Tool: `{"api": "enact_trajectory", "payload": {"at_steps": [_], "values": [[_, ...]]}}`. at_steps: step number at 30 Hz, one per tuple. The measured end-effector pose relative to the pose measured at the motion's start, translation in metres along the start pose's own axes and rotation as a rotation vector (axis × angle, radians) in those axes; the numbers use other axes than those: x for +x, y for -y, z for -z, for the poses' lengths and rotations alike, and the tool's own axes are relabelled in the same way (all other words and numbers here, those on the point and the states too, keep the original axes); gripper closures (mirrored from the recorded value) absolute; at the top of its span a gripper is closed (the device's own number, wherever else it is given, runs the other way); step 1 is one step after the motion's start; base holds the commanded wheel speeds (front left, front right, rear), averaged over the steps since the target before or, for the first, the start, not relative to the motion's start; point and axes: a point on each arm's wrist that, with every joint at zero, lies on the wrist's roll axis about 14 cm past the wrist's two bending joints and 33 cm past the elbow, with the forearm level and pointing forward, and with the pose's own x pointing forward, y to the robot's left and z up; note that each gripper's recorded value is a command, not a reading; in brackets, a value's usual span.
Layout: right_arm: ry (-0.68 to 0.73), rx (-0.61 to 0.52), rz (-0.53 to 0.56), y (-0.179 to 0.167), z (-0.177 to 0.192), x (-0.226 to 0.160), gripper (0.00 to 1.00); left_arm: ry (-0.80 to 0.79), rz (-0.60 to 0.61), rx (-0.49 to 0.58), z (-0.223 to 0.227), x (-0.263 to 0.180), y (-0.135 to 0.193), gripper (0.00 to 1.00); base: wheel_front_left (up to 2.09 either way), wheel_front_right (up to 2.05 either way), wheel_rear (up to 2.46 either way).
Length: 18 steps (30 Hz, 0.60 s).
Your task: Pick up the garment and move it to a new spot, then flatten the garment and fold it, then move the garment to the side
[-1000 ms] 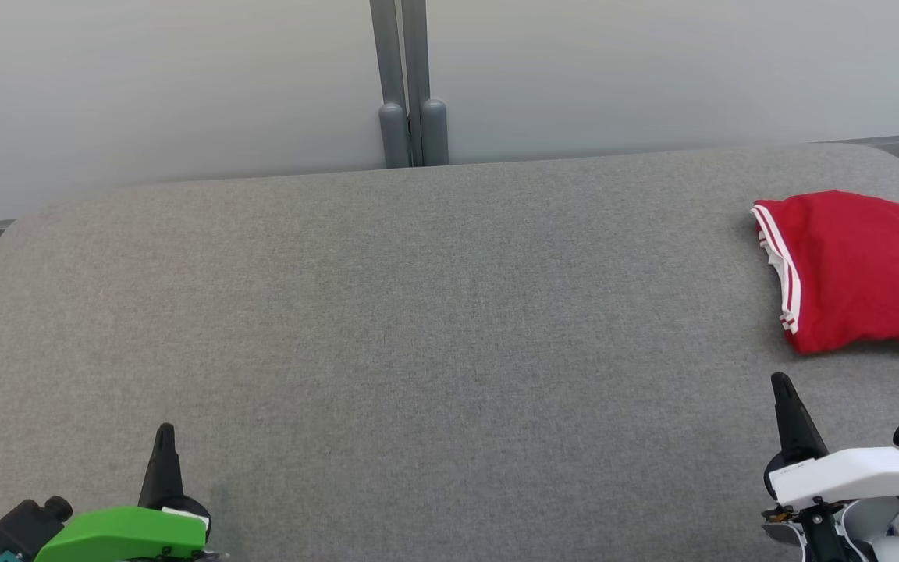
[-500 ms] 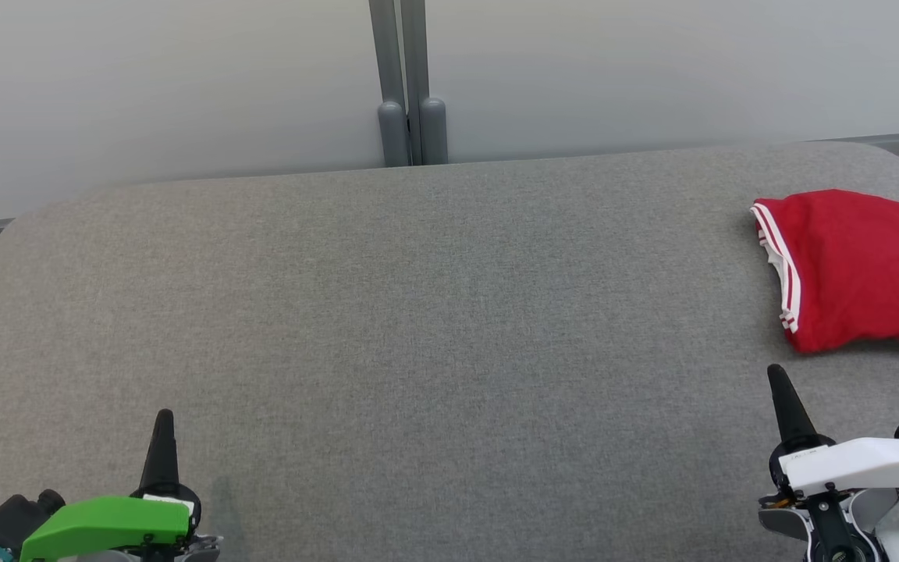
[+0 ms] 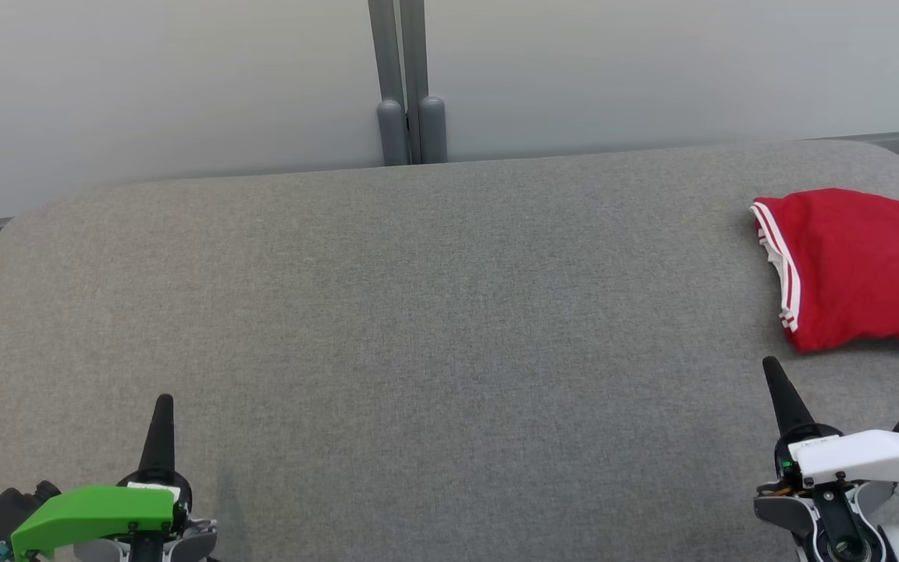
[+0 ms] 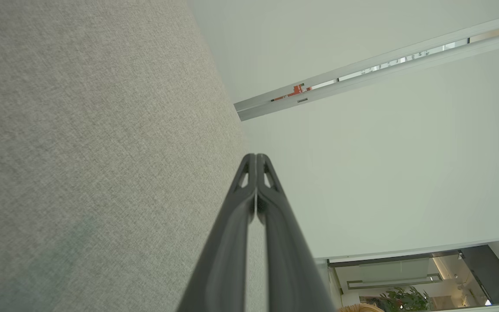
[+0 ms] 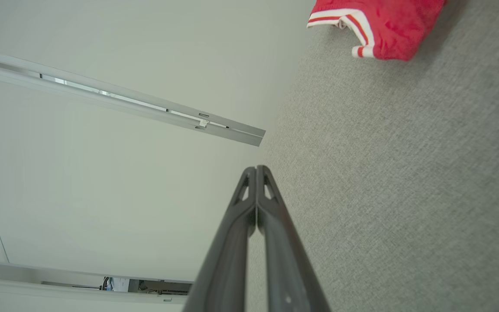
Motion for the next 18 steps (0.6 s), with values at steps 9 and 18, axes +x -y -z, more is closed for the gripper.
{"api": "enact_trajectory", "payload": {"at_steps": [9,18], "values": [[-0.002,0.091,-0.009,-0.003,0.0,0.003,1.0,-0.008,0.021,-0.072,0.0,0.003,0.005,1.0,0.0,0.0,0.0],[-0.006,0.173,-0.02,-0.006,0.0,0.005,1.0,-0.014,0.047,-0.139,-0.001,0.006,0.012,1.0,0.0,0.0,0.0]]}}
